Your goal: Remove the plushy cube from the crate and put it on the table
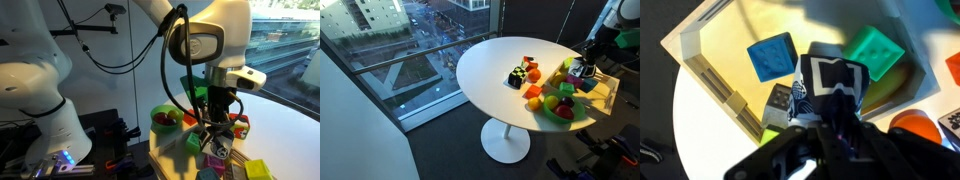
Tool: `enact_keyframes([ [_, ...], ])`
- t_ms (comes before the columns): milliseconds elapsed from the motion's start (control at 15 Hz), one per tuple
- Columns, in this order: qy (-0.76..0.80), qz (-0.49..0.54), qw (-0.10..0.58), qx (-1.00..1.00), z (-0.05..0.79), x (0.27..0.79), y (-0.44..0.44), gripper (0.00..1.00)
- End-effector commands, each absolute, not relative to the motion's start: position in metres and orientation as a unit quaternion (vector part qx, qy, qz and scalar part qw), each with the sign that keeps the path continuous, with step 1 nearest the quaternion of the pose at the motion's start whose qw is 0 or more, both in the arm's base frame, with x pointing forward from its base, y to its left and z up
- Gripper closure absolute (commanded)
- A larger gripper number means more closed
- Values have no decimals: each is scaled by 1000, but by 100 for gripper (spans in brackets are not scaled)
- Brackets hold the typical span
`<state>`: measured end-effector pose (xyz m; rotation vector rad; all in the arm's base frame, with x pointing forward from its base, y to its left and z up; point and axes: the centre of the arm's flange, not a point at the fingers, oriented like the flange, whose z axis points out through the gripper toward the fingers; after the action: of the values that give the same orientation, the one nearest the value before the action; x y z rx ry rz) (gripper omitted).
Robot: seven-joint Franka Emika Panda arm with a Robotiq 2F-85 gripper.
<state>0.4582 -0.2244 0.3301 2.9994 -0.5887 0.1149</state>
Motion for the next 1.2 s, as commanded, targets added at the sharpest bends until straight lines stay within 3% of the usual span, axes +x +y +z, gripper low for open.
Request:
enact_keyframes([
  [0,-211,49,57,975,341,492,-228,93],
  [1133,-285,81,112,948,312,574,-229,93],
])
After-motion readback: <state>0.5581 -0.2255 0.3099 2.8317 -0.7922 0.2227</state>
